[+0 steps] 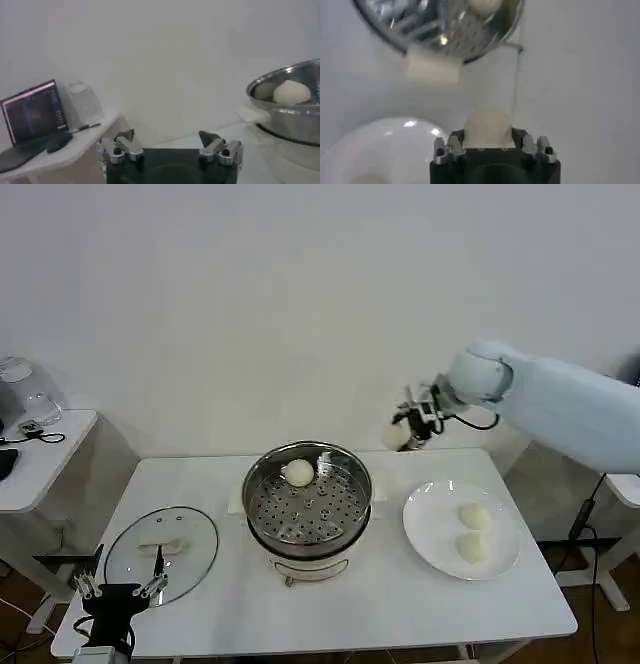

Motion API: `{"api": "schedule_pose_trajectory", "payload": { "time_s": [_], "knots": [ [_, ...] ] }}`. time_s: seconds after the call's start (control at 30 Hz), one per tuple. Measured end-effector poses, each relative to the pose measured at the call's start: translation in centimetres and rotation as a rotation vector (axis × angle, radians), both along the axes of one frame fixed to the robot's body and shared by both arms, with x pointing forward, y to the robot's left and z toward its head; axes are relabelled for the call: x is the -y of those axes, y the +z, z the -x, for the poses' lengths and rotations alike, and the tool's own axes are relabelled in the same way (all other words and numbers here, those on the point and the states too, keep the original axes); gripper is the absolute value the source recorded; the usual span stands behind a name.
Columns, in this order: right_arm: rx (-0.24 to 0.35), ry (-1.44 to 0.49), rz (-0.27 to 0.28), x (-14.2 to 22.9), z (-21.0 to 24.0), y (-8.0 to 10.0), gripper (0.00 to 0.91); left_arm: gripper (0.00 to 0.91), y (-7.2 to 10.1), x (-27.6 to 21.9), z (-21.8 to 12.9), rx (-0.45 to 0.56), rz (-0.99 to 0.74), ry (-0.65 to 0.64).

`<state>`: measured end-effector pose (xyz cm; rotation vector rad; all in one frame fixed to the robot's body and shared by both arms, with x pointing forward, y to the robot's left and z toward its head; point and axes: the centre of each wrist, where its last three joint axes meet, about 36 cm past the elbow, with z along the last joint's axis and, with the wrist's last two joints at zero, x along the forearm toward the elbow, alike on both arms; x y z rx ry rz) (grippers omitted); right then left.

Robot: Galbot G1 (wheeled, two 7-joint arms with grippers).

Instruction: Take steamed baozi put them in steamer then cover it.

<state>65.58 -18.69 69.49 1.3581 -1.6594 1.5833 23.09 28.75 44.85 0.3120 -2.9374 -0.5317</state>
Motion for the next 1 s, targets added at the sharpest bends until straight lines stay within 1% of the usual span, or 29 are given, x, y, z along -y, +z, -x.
{"api": "schedule_pose_trajectory", "payload": {
  "time_s": [0.07, 0.23, 0.27, 0.47, 0.77, 0.87, 1.0],
  "knots": [
    [-0.012, 0.008, -0.016, -2.4, 0.2, 0.2, 0.655, 0.907, 0.1, -0.1, -0.1, 0.006, -0.003, 0.004],
    [-0.054, 0.02, -0.037, -8.2, 0.8, -0.6, 0.655, 0.907, 0.7, -0.2, -0.4, 0.025, -0.005, 0.016],
    [-0.064, 0.021, -0.039, -9.3, 1.0, -0.8, 0.665, 0.907, 0.8, -0.2, -0.4, 0.029, -0.003, 0.018],
    [-0.125, 0.024, -0.029, -14.5, 2.0, -3.0, 0.655, 0.907, 1.1, 0.1, -0.7, 0.047, 0.007, 0.021],
    [-0.189, 0.034, 0.009, -19.1, 3.4, -7.2, 0.665, 0.907, 1.5, 0.3, -0.7, 0.061, 0.013, 0.024],
    [-0.201, 0.04, 0.013, -20.3, 3.6, -8.3, 0.655, 0.907, 1.7, 0.3, -0.6, 0.065, 0.013, 0.024],
    [-0.215, 0.046, 0.018, -21.4, 4.0, -9.6, 0.665, 0.907, 1.9, 0.4, -0.5, 0.069, 0.013, 0.022]
  ]
}}
